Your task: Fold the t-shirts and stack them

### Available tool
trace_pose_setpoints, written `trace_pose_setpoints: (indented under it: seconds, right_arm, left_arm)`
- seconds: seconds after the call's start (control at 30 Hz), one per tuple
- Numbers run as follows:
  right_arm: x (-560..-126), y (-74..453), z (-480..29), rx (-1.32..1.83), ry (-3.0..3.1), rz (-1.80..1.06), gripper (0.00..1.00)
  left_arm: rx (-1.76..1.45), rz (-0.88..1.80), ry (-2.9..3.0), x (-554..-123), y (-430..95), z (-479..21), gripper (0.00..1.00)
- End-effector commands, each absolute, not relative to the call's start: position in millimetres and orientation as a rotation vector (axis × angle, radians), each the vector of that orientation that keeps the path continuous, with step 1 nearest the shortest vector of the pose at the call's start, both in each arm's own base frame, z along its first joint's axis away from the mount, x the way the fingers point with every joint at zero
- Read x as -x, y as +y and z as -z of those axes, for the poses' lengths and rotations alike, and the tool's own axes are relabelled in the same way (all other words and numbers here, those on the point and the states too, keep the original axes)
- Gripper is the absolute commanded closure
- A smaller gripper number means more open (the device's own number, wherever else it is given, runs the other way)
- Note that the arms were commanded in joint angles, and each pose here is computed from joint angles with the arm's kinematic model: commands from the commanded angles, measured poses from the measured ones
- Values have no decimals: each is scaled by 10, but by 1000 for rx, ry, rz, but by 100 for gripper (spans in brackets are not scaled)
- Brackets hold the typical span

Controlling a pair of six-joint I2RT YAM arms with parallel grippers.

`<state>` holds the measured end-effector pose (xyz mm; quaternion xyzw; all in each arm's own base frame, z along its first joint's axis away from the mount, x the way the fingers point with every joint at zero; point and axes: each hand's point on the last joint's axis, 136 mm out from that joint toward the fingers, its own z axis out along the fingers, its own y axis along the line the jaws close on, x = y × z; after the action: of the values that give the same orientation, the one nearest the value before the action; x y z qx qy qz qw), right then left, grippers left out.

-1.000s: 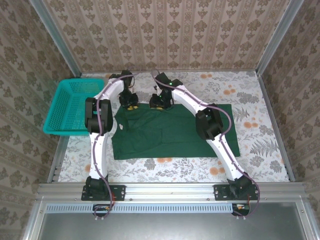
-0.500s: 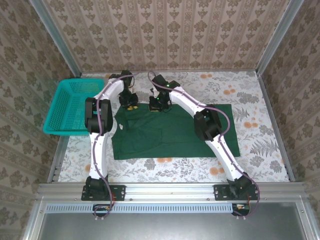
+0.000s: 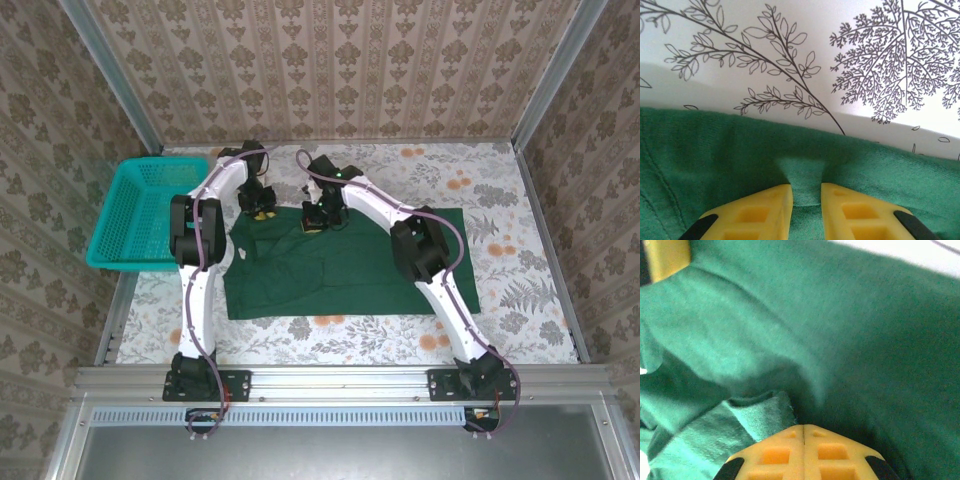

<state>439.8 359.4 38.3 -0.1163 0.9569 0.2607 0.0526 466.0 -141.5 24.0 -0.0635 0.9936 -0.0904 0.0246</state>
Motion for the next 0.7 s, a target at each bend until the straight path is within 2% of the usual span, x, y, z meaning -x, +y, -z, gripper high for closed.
trace_pose_setpoints:
  seconds: [0.0, 0.4, 0.67]
  right_arm:
    - [-4268, 3643, -697, 457, 2853, -872, 100]
    - [-3989, 3413, -545, 571, 2880, -818, 99]
    - [-3892, 3141, -531, 543, 2888, -786, 81]
  left_arm:
    - [201, 177, 3152, -4568, -1240, 40, 77]
    - [221, 165, 3148, -4607, -1153, 41, 77]
    - [216, 177, 3143, -4626, -1168, 26, 77]
